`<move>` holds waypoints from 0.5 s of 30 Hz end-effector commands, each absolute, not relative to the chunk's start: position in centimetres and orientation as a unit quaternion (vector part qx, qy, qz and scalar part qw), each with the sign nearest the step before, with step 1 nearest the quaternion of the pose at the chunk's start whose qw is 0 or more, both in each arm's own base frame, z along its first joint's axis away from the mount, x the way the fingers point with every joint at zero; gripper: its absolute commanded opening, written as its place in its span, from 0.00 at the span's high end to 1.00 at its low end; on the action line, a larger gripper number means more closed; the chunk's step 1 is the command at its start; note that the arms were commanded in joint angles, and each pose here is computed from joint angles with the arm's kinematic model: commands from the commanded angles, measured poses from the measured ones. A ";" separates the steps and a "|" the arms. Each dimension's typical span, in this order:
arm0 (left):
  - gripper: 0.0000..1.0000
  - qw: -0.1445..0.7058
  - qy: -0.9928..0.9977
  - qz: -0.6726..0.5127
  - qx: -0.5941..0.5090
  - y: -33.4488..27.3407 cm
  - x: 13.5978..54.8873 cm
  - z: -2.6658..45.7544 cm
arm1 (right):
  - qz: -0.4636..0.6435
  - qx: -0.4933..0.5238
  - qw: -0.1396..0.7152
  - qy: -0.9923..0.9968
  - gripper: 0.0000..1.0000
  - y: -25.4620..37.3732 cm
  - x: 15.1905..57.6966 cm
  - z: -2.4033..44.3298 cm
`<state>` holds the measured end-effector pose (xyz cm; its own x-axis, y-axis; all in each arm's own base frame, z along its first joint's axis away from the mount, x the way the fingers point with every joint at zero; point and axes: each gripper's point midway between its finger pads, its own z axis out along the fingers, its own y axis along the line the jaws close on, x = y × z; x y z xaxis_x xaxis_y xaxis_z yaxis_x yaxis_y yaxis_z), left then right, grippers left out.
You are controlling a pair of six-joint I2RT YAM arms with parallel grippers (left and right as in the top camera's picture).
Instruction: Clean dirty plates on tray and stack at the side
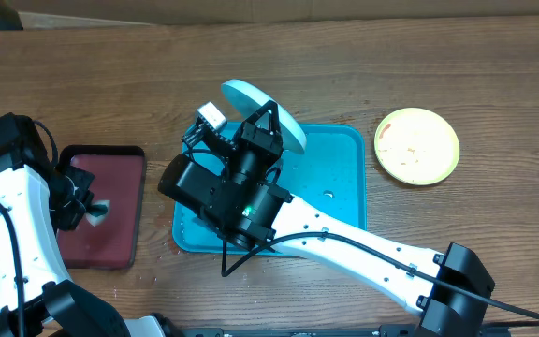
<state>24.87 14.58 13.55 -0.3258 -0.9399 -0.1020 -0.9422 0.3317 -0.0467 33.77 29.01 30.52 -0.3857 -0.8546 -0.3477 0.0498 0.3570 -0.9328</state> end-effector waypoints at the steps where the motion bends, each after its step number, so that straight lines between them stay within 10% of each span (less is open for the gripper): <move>1: 0.96 0.057 0.822 0.005 -0.567 14.4 24.9 13.6 | -0.496 -0.281 0.473 0.671 0.96 28.5 33.6 32.6; 15: 0.96 0.056 0.828 0.002 -0.558 14.2 25.0 13.6 | -0.246 -0.182 0.366 0.879 0.96 22.4 38.3 21.8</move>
<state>24.90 14.51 13.53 -0.3476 -0.9323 -0.1001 -0.9343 0.3534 -0.0473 36.38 24.77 25.27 -0.5095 -0.7665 -0.3911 -0.1192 0.5129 -0.8501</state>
